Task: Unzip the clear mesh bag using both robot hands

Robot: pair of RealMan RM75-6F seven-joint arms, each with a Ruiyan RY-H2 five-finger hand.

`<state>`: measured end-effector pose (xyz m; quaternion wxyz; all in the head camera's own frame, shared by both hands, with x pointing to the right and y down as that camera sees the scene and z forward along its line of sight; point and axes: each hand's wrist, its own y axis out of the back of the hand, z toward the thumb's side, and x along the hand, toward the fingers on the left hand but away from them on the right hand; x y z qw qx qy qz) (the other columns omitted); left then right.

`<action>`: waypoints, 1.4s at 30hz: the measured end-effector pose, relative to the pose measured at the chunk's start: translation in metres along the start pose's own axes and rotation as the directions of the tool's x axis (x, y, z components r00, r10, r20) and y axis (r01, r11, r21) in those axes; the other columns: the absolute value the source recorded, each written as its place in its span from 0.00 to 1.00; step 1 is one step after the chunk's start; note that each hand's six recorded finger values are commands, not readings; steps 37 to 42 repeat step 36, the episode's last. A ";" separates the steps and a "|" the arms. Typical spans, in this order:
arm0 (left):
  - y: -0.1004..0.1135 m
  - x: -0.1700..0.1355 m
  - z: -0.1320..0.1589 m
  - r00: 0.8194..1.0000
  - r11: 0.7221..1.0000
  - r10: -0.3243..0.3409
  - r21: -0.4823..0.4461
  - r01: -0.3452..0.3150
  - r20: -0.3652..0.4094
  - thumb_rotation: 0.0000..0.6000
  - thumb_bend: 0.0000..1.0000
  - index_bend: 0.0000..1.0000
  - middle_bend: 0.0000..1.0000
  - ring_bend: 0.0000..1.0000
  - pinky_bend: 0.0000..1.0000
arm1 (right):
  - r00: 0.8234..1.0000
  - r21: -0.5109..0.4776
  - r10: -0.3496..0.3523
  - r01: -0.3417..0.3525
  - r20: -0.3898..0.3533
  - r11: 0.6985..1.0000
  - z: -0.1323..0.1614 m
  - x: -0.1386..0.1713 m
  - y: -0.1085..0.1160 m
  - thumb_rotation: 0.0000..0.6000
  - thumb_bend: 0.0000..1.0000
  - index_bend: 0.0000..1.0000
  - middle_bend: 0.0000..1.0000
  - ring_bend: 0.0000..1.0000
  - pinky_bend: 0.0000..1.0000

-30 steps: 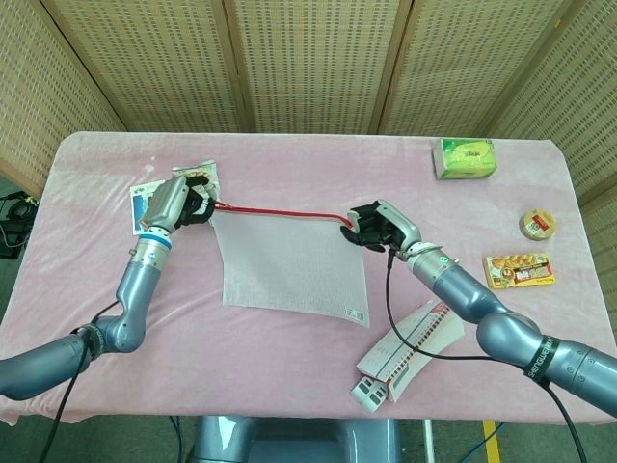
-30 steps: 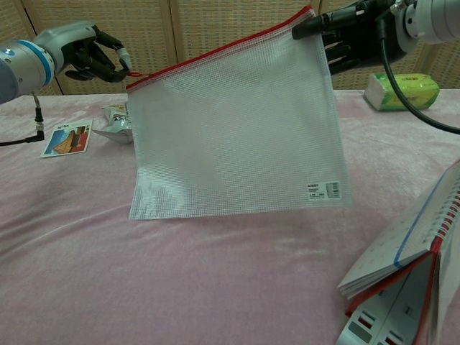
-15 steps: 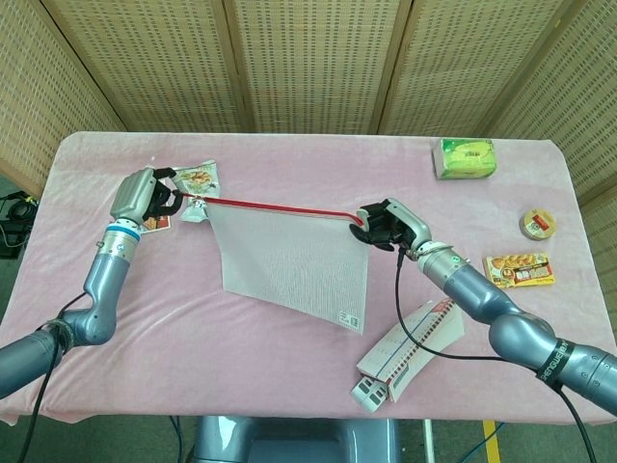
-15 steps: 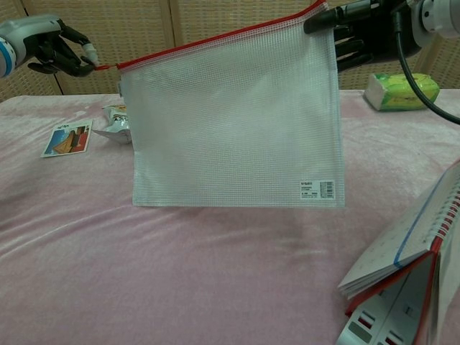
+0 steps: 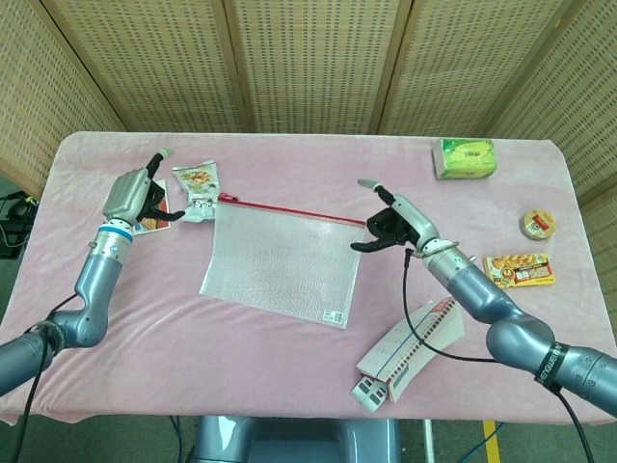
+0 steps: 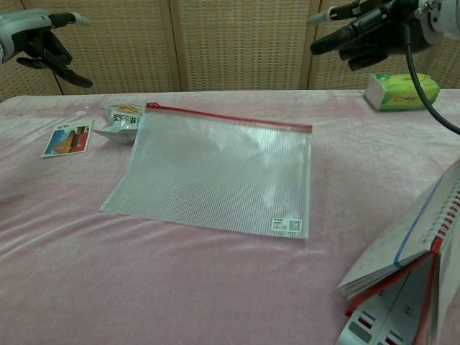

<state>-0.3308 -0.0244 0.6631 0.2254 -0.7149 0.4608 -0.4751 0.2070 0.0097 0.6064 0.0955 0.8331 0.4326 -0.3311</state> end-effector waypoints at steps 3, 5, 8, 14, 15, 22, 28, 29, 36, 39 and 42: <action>0.012 -0.007 -0.002 0.999 0.998 0.043 0.037 -0.044 0.020 1.00 0.00 0.00 0.91 0.87 0.99 | 0.996 0.146 -0.075 0.081 -0.042 0.986 0.001 0.004 0.013 1.00 0.00 0.08 0.92 0.94 1.00; 0.019 -0.014 -0.003 0.997 0.995 0.072 0.069 -0.074 0.032 1.00 0.00 0.00 0.75 0.73 0.90 | 0.988 0.269 -0.129 0.147 -0.085 0.952 0.002 0.010 0.023 1.00 0.00 0.11 0.91 0.93 1.00; 0.031 -0.032 -0.010 0.993 0.985 0.113 0.127 -0.118 0.045 1.00 0.00 0.00 0.26 0.28 0.46 | 0.961 0.460 -0.207 0.269 -0.180 0.846 0.007 0.021 0.039 1.00 0.00 0.14 0.82 0.85 0.99; 0.038 -0.078 -0.027 0.993 0.970 0.118 0.211 -0.118 0.012 1.00 0.00 0.00 0.00 0.00 0.00 | 0.866 0.735 -0.270 0.500 -0.420 0.458 0.012 0.069 0.060 1.00 0.00 0.13 0.28 0.32 0.33; 0.040 -0.089 -0.031 0.992 0.968 0.128 0.219 -0.125 0.001 1.00 0.00 0.00 0.00 0.00 0.00 | 0.856 0.758 -0.272 0.515 -0.439 0.401 0.009 0.078 0.062 1.00 0.00 0.11 0.19 0.21 0.21; 0.050 -0.165 -0.066 0.977 0.951 0.197 0.259 -0.169 -0.084 1.00 0.00 0.00 0.00 0.00 0.00 | 0.831 0.839 -0.369 0.508 -0.417 0.196 -0.026 0.155 0.074 1.00 0.00 0.00 0.00 0.00 0.00; 0.042 -0.223 -0.086 0.973 0.944 0.214 0.274 -0.183 -0.090 1.00 0.00 0.00 0.00 0.00 0.00 | 0.825 0.865 -0.452 0.463 -0.340 0.194 -0.061 0.214 0.068 1.00 0.00 0.00 0.00 0.00 0.00; 0.041 -0.229 -0.088 0.973 0.944 0.213 0.277 -0.182 -0.087 1.00 0.00 0.00 0.00 0.00 0.00 | 0.826 0.869 -0.454 0.456 -0.334 0.190 -0.065 0.220 0.065 1.00 0.00 0.00 0.00 0.00 0.00; 0.035 -0.259 -0.098 0.976 0.951 0.208 0.247 -0.186 -0.069 1.00 0.00 0.00 0.00 0.00 0.00 | 0.838 0.889 -0.471 0.408 -0.276 0.207 -0.094 0.260 0.045 1.00 0.00 0.00 0.00 0.00 0.00; 0.035 -0.259 -0.098 0.976 0.951 0.208 0.247 -0.186 -0.069 1.00 0.00 0.00 0.00 0.00 0.00 | 0.838 0.889 -0.471 0.408 -0.276 0.207 -0.094 0.260 0.045 1.00 0.00 0.00 0.00 0.00 0.00; 0.035 -0.259 -0.098 0.976 0.951 0.208 0.247 -0.186 -0.069 1.00 0.00 0.00 0.00 0.00 0.00 | 0.838 0.889 -0.471 0.408 -0.276 0.207 -0.094 0.260 0.045 1.00 0.00 0.00 0.00 0.00 0.00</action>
